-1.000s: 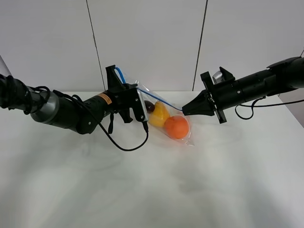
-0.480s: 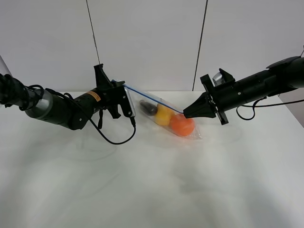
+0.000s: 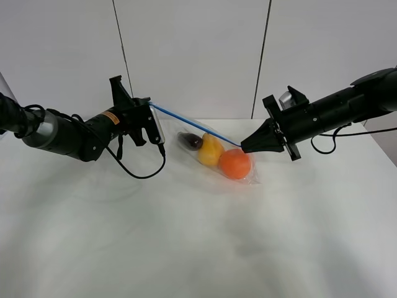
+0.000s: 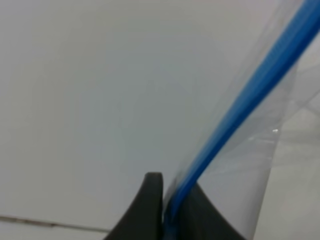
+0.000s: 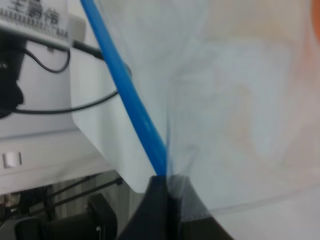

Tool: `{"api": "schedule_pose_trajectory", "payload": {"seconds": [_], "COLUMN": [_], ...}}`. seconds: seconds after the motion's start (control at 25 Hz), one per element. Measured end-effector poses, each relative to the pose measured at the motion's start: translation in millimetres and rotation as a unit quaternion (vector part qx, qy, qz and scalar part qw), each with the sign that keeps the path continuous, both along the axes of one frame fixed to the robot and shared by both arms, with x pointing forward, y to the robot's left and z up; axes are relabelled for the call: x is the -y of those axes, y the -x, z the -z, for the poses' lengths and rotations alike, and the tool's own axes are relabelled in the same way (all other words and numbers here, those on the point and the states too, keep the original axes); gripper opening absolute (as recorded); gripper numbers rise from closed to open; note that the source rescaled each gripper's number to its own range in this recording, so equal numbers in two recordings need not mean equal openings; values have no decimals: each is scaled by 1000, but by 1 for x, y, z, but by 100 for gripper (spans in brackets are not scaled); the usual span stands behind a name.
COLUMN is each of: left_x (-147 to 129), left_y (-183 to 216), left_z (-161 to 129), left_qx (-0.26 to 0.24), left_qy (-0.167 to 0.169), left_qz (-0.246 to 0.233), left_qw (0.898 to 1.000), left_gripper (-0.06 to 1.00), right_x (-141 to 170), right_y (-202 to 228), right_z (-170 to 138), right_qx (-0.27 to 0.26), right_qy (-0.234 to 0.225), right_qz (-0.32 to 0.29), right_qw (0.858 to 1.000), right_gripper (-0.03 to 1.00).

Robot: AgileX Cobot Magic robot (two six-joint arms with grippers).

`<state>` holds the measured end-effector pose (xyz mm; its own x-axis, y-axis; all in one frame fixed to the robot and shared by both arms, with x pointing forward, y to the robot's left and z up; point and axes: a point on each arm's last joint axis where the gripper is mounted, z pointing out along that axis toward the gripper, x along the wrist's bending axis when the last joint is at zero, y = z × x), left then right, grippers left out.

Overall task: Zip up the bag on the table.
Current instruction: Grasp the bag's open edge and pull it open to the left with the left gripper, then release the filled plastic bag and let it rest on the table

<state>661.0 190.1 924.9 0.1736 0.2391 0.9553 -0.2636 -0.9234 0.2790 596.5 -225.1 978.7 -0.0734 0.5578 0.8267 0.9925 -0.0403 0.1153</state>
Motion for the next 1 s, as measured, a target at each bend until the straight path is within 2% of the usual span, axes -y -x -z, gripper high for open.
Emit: {"api": "schedule_pose_trajectory", "payload": {"seconds": [0.24,0.4,0.48,0.56,0.64,0.76,0.88,1.0], "left_x": [-3,-3,-3,-11,-19,-20,-20,-28], "left_y": [-1,-1,0,-2,-4,-5,-5,-6], "left_z": [0,0,1,2,3,2,2,4], "left_qx": [3,-4,-13,-22,-28,-34,-41,-53], "left_qy": [-5,11,14,27,39,62,86,104], "left_qz": [3,7,12,-4,-19,-22,-27,-54], "left_qw": [1000,1000,1000,999,999,997,995,992], "left_gripper": [0,0,4,15,36,74,90,94], "right_x": [-1,-1,-1,0,2,2,2,2], "right_y": [0,0,1,5,7,7,7,7], "right_z": [-2,-2,-2,1,2,2,2,2], "right_qx": [2,2,1,-5,-7,-7,-7,-7], "right_qy": [-2,-1,0,16,22,23,23,23], "right_qz": [1,1,-1,-23,-32,-33,-33,-33], "right_qw": [1000,1000,1000,1000,999,999,999,999], "right_gripper": [0,0,0,0,0,0,0,0]}}
